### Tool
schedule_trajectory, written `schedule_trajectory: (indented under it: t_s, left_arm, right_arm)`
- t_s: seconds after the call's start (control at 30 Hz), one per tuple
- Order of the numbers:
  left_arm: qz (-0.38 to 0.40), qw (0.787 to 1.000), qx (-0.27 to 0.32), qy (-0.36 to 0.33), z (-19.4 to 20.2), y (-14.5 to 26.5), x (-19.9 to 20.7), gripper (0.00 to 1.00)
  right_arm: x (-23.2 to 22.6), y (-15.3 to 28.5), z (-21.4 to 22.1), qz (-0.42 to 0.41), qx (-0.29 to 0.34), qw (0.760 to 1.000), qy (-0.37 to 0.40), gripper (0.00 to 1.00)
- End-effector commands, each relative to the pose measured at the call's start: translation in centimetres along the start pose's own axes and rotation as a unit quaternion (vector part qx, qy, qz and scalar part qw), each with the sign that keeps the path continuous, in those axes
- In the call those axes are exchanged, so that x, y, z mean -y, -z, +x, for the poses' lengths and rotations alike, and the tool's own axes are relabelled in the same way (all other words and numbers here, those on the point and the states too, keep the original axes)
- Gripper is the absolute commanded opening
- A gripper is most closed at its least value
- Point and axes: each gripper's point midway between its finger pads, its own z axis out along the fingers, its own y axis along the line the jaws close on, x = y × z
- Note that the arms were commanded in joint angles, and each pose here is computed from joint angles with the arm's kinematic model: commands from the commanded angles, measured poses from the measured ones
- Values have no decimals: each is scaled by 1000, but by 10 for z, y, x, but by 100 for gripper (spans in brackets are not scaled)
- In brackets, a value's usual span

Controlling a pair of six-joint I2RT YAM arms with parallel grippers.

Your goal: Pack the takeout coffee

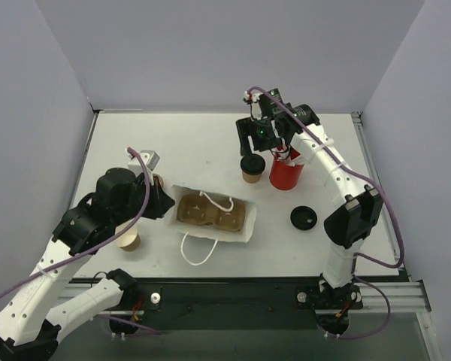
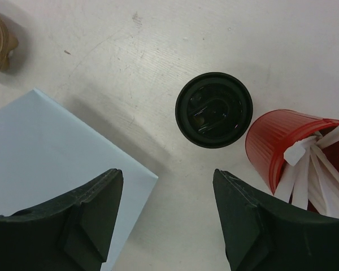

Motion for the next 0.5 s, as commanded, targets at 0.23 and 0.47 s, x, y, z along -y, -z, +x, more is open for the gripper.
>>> schedule_trajectory:
  t_s: [0.23,0.47]
  left_arm:
    - [-90,968,-95,214,21,18,0,36]
    - [-72,980,-80,169,-9,29,11,49]
  right_arm:
    - [5,94,-13,58,59,989,-126,66]
    - [-28,139,24,34,41,963,-263,66]
